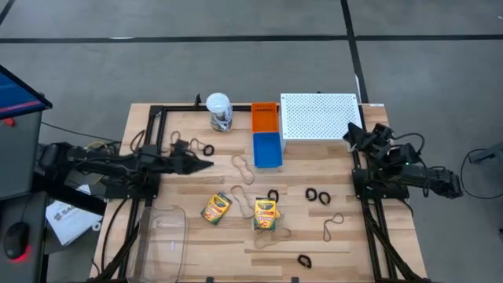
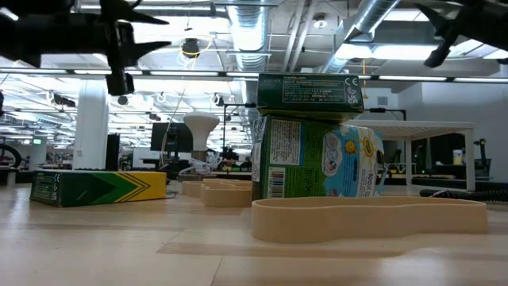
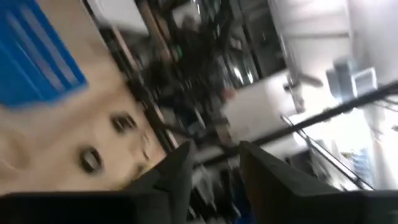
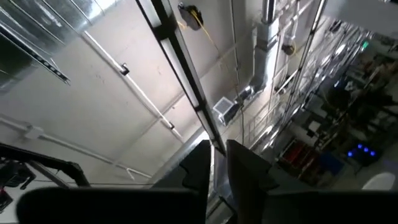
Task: Pick & Place Office Desk Supplies
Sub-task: Put the box of crayons into the transparent bin
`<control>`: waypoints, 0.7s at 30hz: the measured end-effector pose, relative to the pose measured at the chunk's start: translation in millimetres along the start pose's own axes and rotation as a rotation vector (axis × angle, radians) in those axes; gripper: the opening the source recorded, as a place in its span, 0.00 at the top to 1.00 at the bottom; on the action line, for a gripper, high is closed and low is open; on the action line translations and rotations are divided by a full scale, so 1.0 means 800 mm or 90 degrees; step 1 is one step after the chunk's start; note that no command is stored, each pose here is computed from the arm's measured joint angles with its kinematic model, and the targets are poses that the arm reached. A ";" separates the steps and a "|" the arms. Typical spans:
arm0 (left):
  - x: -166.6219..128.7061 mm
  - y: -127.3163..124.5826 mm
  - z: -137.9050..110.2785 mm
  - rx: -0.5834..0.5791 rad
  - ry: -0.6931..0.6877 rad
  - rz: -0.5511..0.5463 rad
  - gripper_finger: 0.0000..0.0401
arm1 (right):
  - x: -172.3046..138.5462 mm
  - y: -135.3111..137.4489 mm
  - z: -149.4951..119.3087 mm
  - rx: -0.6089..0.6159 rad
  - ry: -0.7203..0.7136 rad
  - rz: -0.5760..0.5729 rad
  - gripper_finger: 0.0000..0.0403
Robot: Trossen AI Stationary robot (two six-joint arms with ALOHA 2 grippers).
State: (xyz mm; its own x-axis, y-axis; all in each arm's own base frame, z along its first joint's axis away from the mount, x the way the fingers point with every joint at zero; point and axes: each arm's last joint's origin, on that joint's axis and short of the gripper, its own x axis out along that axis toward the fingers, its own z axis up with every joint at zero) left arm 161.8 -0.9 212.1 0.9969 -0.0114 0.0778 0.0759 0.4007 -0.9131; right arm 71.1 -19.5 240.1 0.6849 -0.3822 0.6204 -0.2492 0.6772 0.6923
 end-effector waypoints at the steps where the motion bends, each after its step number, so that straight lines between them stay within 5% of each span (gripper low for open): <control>1: 0.006 -0.005 -0.002 -0.003 0.026 -0.009 0.64 | 0.003 0.003 0.000 0.003 0.012 0.001 0.82; 13: 0.057 -0.020 -0.061 -0.059 0.257 0.015 0.31 | 0.092 0.074 -0.009 -0.091 0.224 -0.058 0.45; 21: 0.065 0.001 -0.092 -0.074 0.173 0.133 0.23 | 0.139 0.115 -0.016 -0.100 0.314 -0.075 0.38</control>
State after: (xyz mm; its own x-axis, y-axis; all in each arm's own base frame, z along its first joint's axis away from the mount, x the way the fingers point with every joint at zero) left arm 214.9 -69.0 185.9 0.9591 -0.1898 -0.2101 -0.1436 0.3134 -0.9387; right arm 132.9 8.2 368.5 0.9523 -0.1458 0.2681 -0.0711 0.7483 0.6595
